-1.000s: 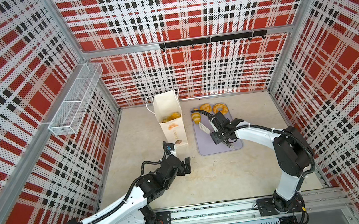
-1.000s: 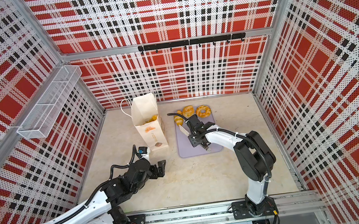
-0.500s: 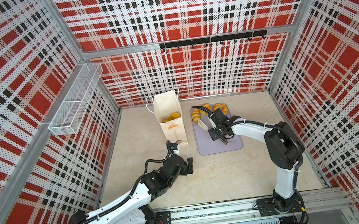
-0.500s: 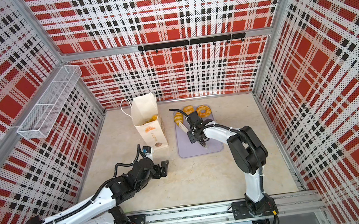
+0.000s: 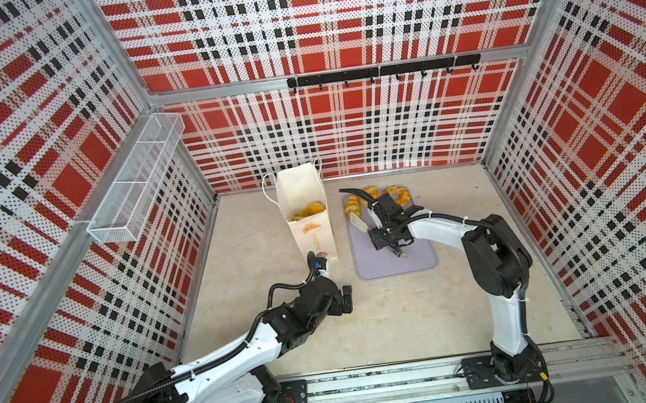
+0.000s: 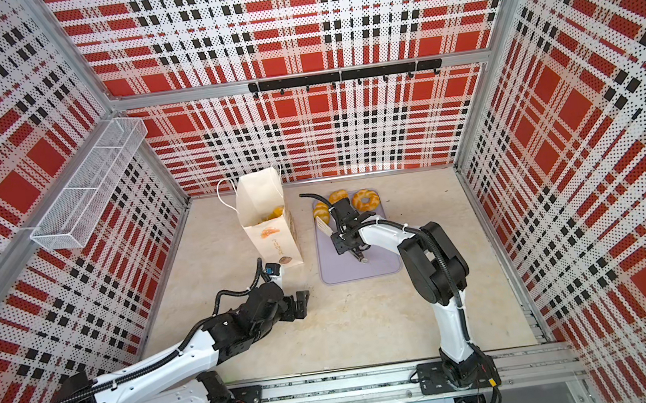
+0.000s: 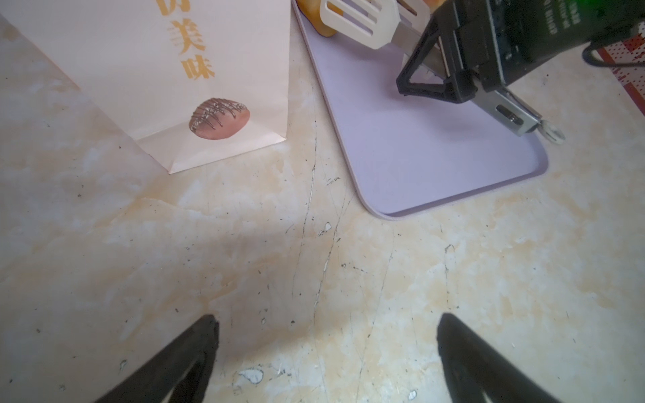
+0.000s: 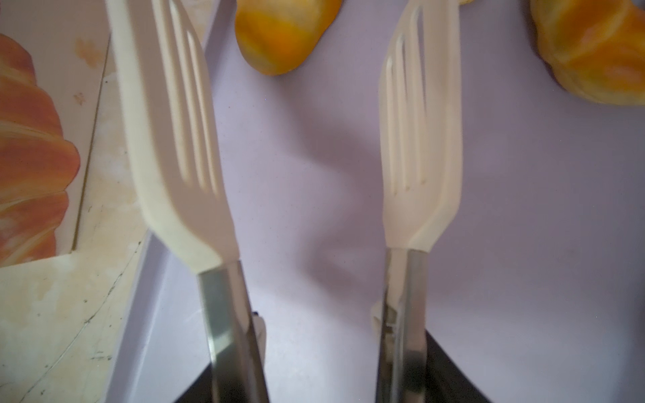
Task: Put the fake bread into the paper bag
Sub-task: 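Move the right gripper with open tongs back over the pastry tray, then lower the open tongs toward a striped croissant on the tray with the right gripper, then close the tongs on the striped croissant with the right gripper, then lift the croissant in the tongs and carry it over the paper bag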
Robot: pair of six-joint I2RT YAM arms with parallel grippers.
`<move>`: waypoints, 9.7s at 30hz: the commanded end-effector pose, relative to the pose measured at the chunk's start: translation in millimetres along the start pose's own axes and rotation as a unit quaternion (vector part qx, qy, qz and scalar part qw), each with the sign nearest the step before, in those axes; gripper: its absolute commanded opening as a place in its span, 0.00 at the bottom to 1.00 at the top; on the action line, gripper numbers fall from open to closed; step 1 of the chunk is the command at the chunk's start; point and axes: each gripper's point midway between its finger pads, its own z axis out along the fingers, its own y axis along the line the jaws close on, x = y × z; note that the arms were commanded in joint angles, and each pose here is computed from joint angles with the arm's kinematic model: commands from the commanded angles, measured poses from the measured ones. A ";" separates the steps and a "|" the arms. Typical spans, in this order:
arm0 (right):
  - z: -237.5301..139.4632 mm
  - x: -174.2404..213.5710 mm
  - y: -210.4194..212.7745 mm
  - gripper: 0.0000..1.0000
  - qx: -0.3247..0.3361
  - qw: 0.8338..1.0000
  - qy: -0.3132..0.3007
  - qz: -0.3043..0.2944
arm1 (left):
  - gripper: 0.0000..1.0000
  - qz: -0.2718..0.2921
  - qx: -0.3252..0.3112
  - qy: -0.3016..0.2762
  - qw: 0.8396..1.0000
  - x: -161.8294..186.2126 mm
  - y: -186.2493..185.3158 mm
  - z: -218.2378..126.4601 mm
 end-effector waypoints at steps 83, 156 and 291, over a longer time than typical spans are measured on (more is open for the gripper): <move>26.1 -27.0 -7.6 0.47 0.121 0.981 0.064 -0.137 | 0.99 -0.004 0.017 -0.020 1.000 -18.4 -15.5 -5.8; -76.1 67.2 -17.7 0.59 0.047 0.991 0.068 -0.105 | 0.99 -0.005 0.022 -0.020 1.000 -10.4 -20.7 -6.3; -278.6 -83.6 54.9 0.39 -0.046 0.966 -0.216 -0.134 | 0.99 0.049 0.035 -0.181 0.982 -143.8 -14.1 -120.8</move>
